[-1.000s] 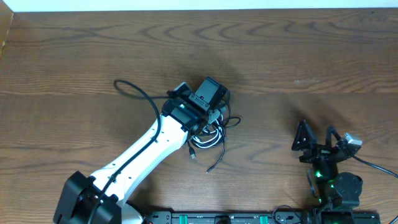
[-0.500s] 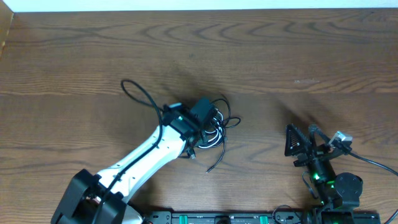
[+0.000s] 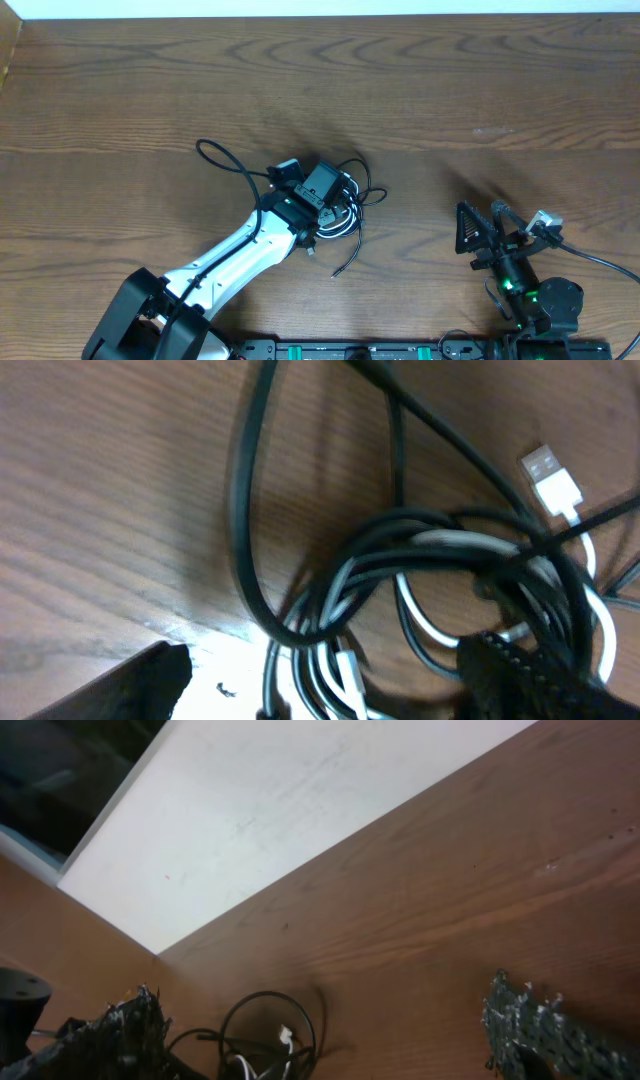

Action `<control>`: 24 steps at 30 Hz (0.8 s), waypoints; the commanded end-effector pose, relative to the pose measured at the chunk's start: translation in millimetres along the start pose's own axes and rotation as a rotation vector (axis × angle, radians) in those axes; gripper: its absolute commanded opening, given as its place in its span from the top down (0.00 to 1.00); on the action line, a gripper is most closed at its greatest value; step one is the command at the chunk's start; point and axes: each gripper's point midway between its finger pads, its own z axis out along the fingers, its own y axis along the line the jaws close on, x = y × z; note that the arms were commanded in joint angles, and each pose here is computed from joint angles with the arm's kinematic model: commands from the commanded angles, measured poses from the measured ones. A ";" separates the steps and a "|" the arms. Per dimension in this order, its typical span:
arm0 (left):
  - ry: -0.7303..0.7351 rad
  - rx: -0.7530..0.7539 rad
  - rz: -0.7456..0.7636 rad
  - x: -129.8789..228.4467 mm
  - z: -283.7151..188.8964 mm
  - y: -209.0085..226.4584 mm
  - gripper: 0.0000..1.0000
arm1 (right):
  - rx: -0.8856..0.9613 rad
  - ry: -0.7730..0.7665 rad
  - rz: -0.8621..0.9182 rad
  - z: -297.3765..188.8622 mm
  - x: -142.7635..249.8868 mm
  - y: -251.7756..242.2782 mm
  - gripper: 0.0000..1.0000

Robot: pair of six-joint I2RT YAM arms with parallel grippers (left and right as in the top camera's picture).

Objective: Untangle cables
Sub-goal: 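Lower the left gripper and pinch a black cable strand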

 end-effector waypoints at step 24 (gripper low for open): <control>-0.192 -0.043 -0.051 -35.7 4.6 1.9 0.92 | -0.040 0.041 0.012 -0.2 7.4 6.2 0.01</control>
